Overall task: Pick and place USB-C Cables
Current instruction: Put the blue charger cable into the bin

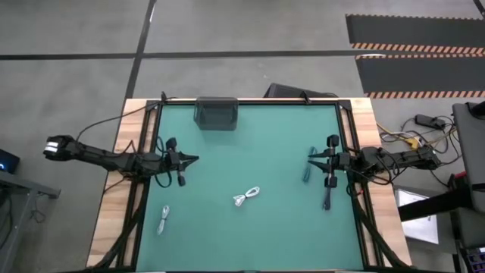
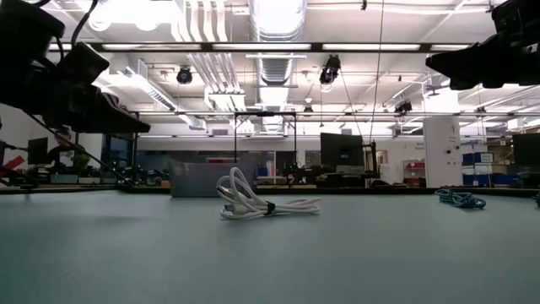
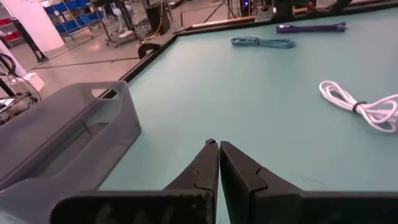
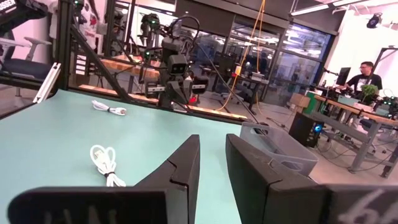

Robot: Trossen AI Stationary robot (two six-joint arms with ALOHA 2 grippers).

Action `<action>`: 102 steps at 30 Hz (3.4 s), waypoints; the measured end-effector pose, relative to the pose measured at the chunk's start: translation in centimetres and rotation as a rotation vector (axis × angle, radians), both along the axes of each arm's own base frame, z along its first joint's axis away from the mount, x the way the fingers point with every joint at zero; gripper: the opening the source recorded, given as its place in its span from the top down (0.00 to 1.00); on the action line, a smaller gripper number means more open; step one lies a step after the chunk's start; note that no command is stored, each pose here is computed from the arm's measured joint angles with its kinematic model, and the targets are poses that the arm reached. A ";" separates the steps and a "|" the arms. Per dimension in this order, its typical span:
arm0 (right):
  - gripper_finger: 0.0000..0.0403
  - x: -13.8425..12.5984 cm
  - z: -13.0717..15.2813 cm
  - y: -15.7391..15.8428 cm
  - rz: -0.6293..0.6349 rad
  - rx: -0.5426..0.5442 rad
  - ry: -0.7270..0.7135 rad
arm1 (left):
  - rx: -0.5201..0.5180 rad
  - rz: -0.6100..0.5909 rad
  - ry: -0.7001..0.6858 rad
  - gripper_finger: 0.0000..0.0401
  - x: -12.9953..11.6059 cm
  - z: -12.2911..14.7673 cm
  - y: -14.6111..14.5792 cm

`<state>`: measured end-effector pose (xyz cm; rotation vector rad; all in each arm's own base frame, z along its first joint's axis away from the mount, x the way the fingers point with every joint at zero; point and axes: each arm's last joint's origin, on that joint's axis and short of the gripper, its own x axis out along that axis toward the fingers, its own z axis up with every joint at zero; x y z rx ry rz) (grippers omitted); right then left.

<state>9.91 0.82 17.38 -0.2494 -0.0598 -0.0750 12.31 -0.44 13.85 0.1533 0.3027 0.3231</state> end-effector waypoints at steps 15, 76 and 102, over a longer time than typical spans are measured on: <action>0.83 0.0 0.0 0.0 0.000 0.000 0.000 | 0.010 0.000 0.068 1.00 0.2 -0.7 0.0; 0.83 -0.6 6.2 -0.7 -0.135 0.425 -0.328 | -0.062 -0.109 -0.573 1.00 2.2 10.2 -0.6; 0.83 -0.5 7.4 -1.1 -0.448 0.808 0.068 | 0.143 0.087 -0.386 1.00 2.1 8.4 -0.1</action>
